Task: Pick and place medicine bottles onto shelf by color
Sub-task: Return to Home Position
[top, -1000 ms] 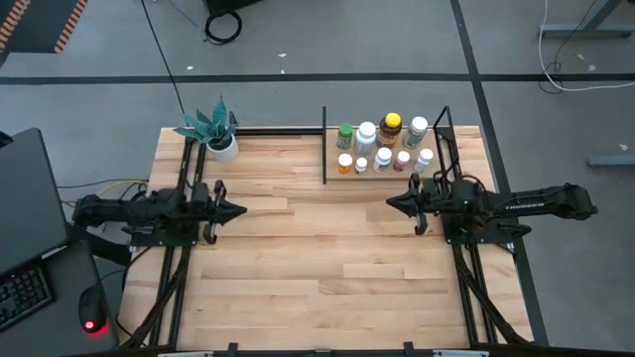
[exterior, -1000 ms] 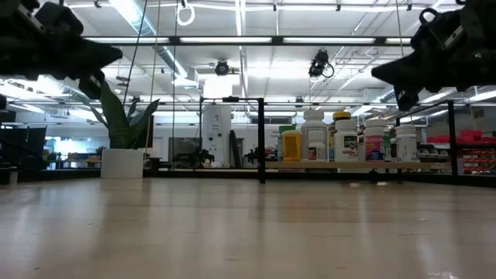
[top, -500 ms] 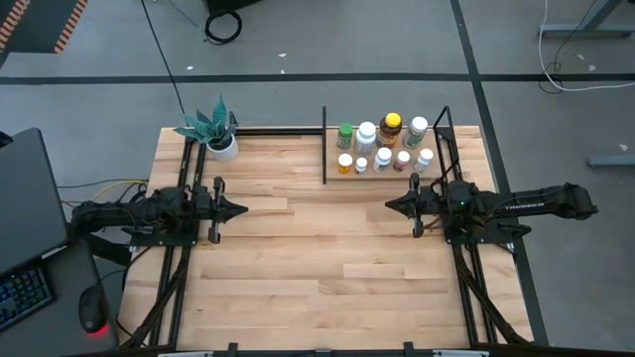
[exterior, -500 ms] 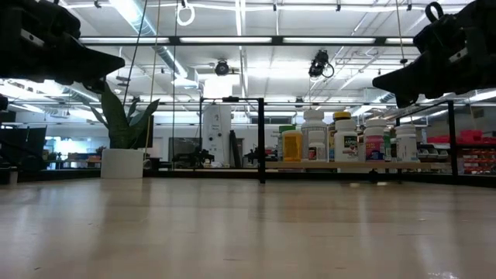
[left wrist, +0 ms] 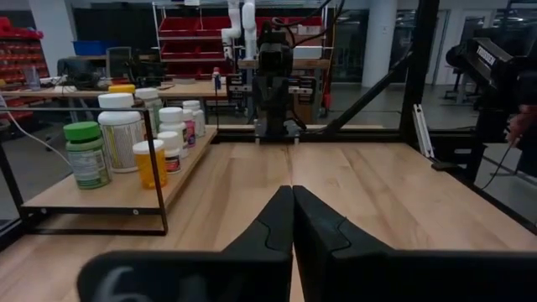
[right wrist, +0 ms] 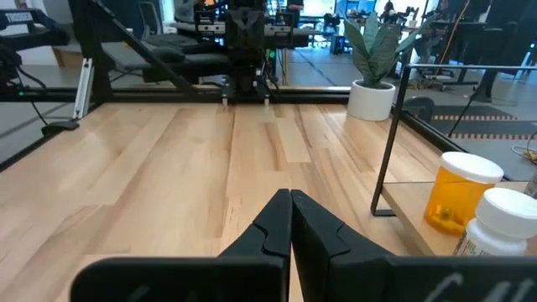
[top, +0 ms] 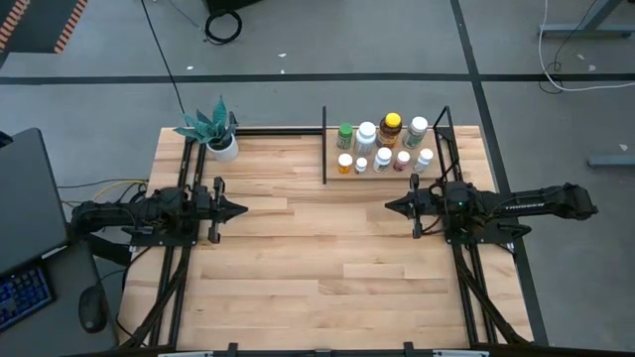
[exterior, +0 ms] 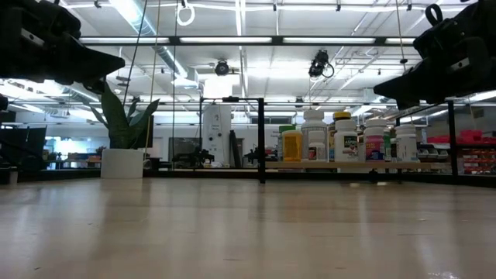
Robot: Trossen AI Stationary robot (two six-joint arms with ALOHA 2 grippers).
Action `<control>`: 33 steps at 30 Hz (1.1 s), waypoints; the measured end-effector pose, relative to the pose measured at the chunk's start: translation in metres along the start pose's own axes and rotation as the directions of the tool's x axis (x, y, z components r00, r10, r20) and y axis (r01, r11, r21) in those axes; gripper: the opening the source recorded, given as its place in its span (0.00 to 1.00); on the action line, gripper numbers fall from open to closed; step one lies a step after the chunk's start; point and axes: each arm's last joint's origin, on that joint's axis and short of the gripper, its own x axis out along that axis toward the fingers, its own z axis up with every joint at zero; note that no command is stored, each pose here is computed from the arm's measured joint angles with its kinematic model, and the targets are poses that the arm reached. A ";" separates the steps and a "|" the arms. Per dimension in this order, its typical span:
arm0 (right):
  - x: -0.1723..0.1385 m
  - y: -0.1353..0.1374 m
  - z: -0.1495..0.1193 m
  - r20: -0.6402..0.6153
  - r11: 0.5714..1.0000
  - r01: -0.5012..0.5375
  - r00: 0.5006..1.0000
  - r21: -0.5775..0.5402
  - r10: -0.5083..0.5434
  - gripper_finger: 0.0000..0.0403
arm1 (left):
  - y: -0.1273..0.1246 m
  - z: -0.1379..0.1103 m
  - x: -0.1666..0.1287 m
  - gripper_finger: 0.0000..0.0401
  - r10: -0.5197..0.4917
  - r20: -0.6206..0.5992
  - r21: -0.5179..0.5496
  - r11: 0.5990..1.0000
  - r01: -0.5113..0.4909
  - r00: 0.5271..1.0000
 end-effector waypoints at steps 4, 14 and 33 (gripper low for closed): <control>0.000 0.000 0.000 0.000 1.000 0.000 1.000 0.000 0.000 0.03 | 0.000 0.001 0.000 0.04 0.001 0.014 0.000 1.000 -0.001 1.000; 0.000 0.000 0.000 0.000 1.000 0.000 1.000 0.000 0.000 0.03 | 0.000 0.003 0.000 0.10 0.002 0.037 -0.001 1.000 -0.002 0.999; 0.000 0.000 0.000 0.000 1.000 0.000 1.000 0.001 0.000 0.03 | 0.000 0.004 0.000 0.10 0.002 0.045 -0.002 1.000 -0.002 0.999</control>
